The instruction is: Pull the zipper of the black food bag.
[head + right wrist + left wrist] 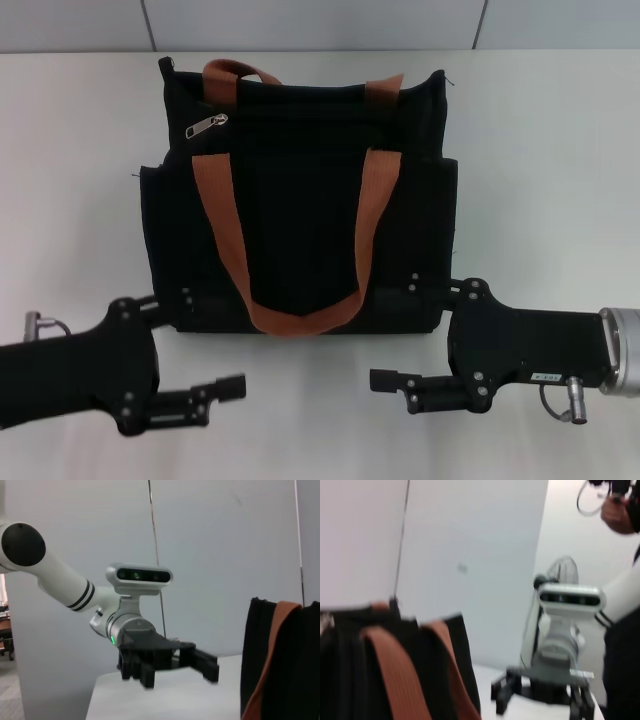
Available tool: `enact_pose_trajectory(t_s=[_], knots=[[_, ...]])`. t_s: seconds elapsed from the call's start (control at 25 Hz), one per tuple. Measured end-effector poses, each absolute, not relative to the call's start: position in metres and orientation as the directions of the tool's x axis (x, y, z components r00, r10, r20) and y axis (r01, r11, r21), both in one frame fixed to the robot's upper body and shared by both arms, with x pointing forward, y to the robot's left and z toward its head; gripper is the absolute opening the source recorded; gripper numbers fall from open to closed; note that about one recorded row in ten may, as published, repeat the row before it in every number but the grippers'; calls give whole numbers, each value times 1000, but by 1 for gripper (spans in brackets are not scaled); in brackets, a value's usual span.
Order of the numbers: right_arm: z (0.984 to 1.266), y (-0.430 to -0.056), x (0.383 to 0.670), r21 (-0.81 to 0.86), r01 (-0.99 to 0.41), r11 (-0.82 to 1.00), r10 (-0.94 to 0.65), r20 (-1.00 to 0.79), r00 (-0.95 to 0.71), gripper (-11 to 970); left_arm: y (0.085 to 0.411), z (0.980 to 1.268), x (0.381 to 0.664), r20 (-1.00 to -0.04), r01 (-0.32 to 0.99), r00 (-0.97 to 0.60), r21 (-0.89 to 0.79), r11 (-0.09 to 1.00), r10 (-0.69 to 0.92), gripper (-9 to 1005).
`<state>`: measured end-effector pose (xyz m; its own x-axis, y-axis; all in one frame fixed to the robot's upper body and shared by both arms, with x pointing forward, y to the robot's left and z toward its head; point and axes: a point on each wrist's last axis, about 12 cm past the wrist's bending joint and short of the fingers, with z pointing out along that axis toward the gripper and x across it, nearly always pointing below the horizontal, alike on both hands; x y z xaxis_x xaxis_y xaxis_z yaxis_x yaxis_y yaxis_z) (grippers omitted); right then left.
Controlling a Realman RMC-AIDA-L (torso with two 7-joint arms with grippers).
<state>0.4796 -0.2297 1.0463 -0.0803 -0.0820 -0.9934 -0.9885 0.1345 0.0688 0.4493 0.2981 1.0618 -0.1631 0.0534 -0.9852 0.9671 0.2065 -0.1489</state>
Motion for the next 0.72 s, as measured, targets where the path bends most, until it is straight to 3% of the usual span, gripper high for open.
enact_pose_trajectory(t_s=[0.24,0.48,0.72], knots=[[1047,-230,481,66,-986,153,-72,-994,-78,796,295,1081,458,-990,960,-34,-71,270,-140,759],[1047,-232,480,68,-984,163,-65,-995,-80,784,305,1101,475,-954,909,116,-9,416,-276,747],[1047,-234,479,50,-985,168,-58,-996,-61,773,342,1108,509,-980,788,49,-82,610,-195,734]])
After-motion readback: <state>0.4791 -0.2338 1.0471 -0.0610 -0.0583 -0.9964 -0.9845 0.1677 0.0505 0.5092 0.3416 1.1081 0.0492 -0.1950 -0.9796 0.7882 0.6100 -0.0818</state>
